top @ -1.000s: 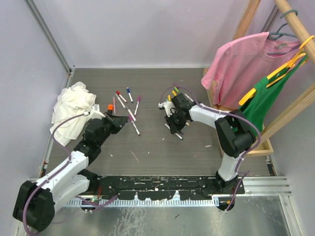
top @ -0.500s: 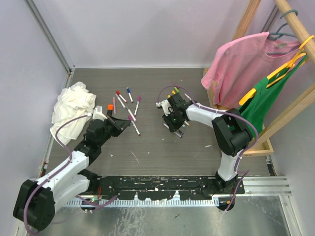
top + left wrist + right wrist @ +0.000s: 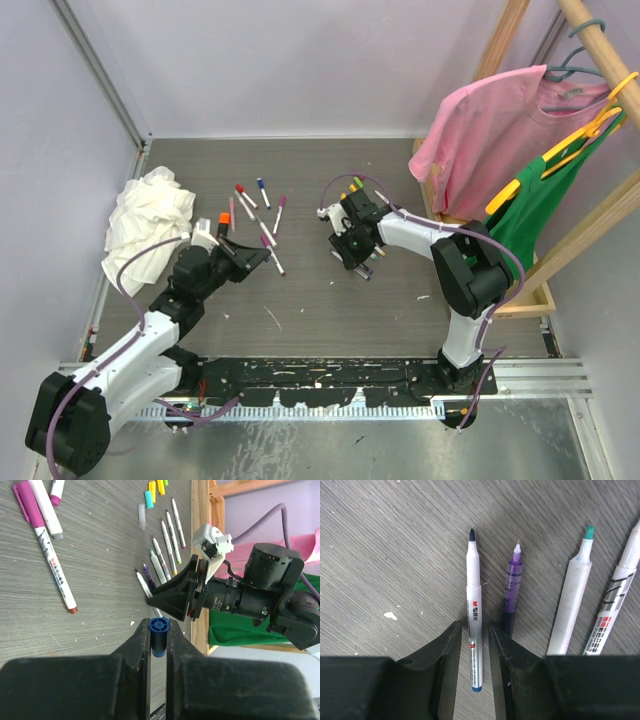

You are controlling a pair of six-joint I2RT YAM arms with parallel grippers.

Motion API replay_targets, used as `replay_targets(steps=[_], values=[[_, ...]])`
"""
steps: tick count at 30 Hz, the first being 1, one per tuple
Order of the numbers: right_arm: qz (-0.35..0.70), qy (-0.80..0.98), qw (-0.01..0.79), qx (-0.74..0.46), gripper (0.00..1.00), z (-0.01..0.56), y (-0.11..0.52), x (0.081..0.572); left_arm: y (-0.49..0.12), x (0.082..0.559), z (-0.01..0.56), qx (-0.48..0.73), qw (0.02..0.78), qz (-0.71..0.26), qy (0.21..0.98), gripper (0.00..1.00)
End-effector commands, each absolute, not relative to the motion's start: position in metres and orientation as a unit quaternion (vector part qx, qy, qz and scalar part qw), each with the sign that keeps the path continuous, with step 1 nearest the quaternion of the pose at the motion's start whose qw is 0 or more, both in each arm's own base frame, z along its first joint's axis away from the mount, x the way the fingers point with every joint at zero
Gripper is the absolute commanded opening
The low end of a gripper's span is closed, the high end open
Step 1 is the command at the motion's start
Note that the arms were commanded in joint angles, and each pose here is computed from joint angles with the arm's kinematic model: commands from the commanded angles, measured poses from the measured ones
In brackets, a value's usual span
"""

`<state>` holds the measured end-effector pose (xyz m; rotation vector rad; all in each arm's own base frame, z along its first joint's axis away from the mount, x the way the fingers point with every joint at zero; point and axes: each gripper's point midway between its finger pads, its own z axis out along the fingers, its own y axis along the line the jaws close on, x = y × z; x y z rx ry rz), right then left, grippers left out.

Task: Open the pen caps
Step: Place the pen at the center of the board, then place the pen cap at the center of the board.

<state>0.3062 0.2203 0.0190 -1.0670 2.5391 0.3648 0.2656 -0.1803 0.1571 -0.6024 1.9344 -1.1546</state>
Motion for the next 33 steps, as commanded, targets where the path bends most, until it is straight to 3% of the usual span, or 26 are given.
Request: replay_targets(steps=[1, 10, 21, 23, 25, 28, 33], values=[[0.124, 0.889, 0.224, -0.380, 0.35, 0.050, 0.223, 0.318, -0.194, 0.261, 0.171, -0.211, 0.383, -0.499, 0.748, 0.04], [0.158, 0.859, 0.272, -0.404, 0.35, 0.094, 0.233, 0.314, -0.206, 0.266, 0.165, -0.186, 0.377, -0.514, 0.748, 0.00], [0.275, 0.757, 0.379, -0.455, 0.37, 0.196, 0.253, 0.295, -0.245, 0.299, 0.153, -0.146, 0.372, -0.475, 0.784, 0.00], [0.277, 0.743, 0.392, -0.467, 0.50, 0.207, 0.255, 0.296, -0.250, 0.308, 0.140, -0.141, 0.370, -0.443, 0.805, 0.00], [0.291, 0.744, 0.378, -0.467, 0.56, 0.209, 0.257, 0.294, -0.250, 0.315, 0.125, -0.147, 0.365, -0.396, 0.830, 0.00], [0.331, 0.748, 0.348, -0.457, 0.56, 0.204, 0.255, 0.291, -0.253, 0.329, 0.111, -0.160, 0.358, -0.339, 0.855, 0.00], [0.350, 0.738, 0.365, -0.446, 0.56, 0.209, 0.230, 0.289, -0.261, 0.345, 0.087, -0.173, 0.311, -0.235, 0.904, 0.00]])
